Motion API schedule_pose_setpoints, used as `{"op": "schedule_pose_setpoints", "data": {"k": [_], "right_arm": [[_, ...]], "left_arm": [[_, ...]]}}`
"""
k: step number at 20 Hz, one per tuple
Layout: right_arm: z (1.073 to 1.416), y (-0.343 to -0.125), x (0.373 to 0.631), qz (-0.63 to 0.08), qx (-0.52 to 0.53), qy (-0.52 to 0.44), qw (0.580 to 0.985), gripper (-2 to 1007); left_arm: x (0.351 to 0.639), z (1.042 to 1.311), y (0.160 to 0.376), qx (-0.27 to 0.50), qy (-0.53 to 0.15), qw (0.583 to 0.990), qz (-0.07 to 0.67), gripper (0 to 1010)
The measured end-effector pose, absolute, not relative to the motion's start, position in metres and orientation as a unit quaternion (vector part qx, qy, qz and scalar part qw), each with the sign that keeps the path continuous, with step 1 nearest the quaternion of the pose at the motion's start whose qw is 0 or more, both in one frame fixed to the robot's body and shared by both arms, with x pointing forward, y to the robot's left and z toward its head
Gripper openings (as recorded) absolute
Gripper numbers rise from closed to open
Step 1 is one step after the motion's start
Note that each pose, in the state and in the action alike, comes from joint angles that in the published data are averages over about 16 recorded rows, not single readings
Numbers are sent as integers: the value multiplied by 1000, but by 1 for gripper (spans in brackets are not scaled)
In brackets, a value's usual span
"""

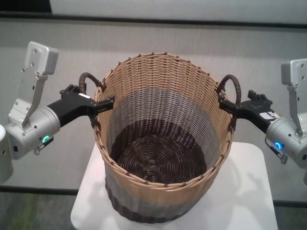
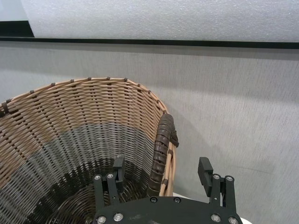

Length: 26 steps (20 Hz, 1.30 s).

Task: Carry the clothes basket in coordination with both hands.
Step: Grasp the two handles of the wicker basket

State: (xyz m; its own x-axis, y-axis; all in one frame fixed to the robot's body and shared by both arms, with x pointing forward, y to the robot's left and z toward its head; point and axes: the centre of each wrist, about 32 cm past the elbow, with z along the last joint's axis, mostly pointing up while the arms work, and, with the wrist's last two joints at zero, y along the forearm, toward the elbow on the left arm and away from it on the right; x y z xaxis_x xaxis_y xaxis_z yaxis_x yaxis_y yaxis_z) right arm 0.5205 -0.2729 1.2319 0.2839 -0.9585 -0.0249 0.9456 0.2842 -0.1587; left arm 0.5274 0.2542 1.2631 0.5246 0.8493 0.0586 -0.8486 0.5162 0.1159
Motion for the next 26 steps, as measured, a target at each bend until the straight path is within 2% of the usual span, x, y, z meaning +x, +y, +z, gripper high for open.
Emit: {"op": "schedule_pose_setpoints", "data": {"k": [26], "right_arm": [[1225, -263, 526, -590, -48, 60, 803, 999]], "left_arm": [[527, 1263, 254, 65, 3, 871, 487, 999]]}}
